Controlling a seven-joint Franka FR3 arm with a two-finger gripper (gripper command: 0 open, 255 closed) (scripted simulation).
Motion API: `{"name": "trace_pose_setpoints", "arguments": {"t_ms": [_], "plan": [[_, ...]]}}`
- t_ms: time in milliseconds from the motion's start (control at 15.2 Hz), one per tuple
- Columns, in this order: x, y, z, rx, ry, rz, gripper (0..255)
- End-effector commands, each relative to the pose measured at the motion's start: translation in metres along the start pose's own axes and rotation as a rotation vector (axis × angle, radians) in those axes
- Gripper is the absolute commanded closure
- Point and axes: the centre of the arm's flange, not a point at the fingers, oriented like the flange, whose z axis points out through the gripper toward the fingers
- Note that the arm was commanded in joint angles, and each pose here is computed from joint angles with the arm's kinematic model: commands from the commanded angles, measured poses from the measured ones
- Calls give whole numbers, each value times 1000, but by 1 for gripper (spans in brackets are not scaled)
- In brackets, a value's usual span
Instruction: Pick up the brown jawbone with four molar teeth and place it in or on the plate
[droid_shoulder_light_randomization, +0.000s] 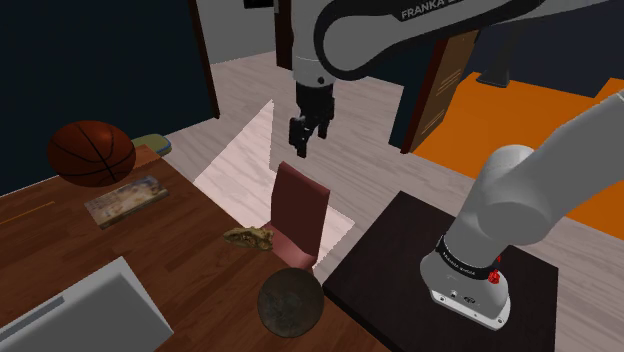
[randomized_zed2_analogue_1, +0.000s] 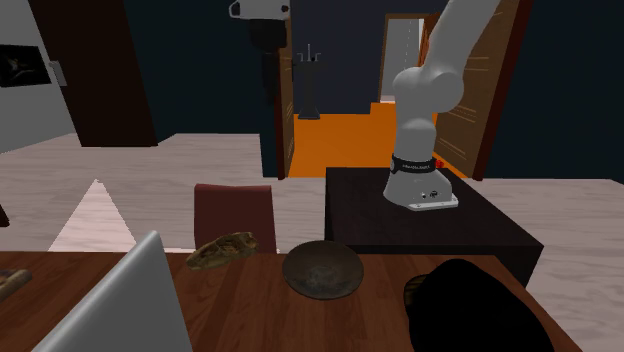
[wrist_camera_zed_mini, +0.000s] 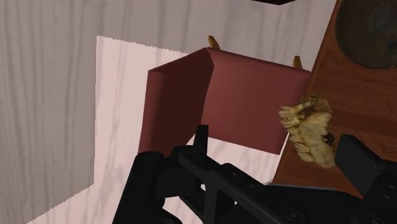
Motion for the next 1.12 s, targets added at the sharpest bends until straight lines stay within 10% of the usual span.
{"name": "trace_pose_setpoints", "arguments": {"t_ms": [0, 1056], "plan": [[11, -19, 16, -8, -9, -11, 0], [86, -178, 153, -72, -88, -100, 0]]}}
